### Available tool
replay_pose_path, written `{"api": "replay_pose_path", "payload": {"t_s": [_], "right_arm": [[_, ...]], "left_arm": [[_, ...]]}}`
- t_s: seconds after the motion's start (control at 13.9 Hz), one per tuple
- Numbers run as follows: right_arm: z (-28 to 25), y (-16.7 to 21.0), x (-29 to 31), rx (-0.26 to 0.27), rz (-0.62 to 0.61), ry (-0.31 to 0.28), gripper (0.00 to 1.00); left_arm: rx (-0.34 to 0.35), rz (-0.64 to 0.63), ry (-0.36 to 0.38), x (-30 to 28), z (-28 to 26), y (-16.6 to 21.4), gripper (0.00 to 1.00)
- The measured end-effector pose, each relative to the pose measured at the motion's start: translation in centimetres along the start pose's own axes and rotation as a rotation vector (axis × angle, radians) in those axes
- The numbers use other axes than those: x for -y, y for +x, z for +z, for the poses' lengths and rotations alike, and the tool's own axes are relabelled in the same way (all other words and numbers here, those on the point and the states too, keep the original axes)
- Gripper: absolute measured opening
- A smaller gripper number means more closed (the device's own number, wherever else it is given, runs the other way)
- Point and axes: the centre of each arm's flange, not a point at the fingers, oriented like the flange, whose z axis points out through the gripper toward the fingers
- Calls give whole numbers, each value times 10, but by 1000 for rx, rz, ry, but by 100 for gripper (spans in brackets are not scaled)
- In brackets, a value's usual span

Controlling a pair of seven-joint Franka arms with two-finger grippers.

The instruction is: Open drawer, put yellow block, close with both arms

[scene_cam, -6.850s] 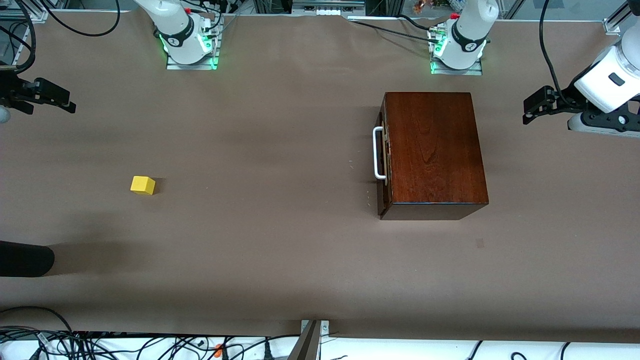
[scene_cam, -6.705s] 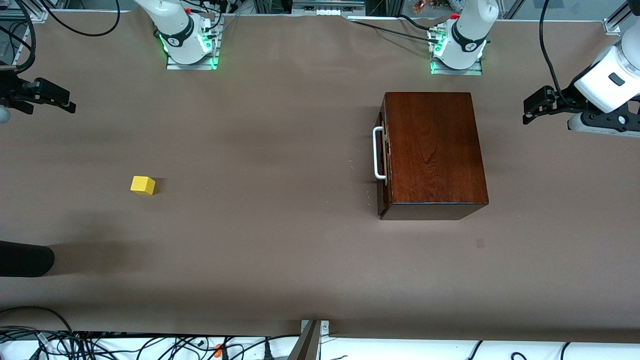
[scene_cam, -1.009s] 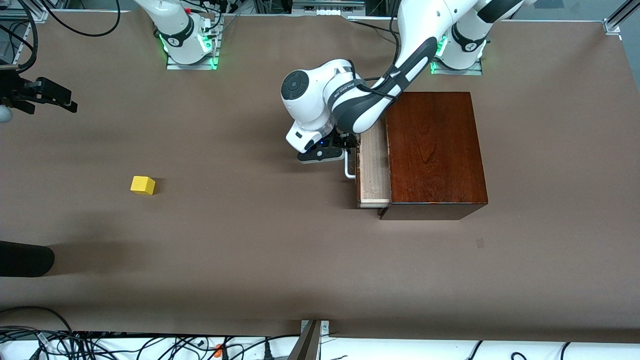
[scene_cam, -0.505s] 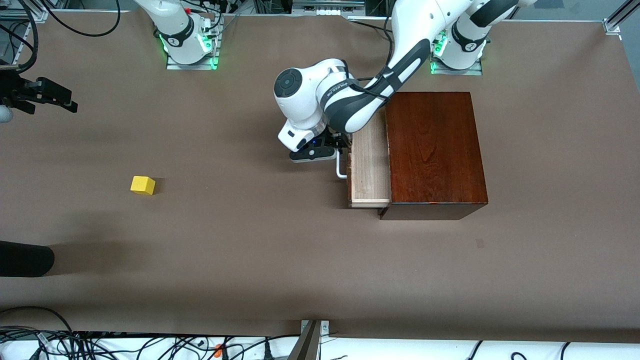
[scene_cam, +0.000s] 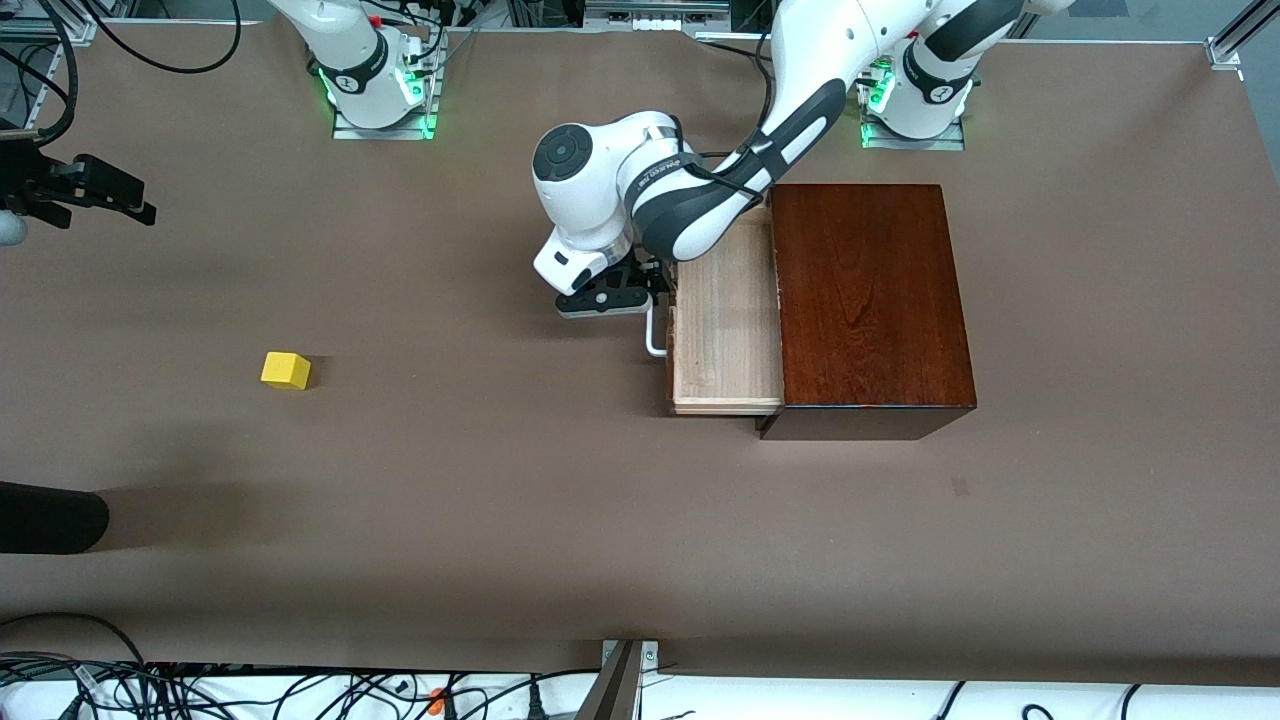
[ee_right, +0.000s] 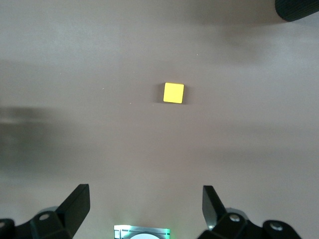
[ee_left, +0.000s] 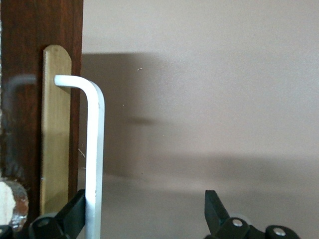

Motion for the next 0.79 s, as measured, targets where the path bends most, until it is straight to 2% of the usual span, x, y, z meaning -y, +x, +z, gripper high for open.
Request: {"api": "replay_pose_path", "payload": {"t_s": [0.29,0.5,0.79], "right_arm": [[0,0,0,0,0,0,100],[0,0,0,0,0,0,100],[1,-1,0,11,0,1,100]], "left_arm": [[-7,-19,-44,-3,-17,6,100],[-22,-58,-72,11,-61,21,100],[43,-77,-99,73,-137,51,100]]}}
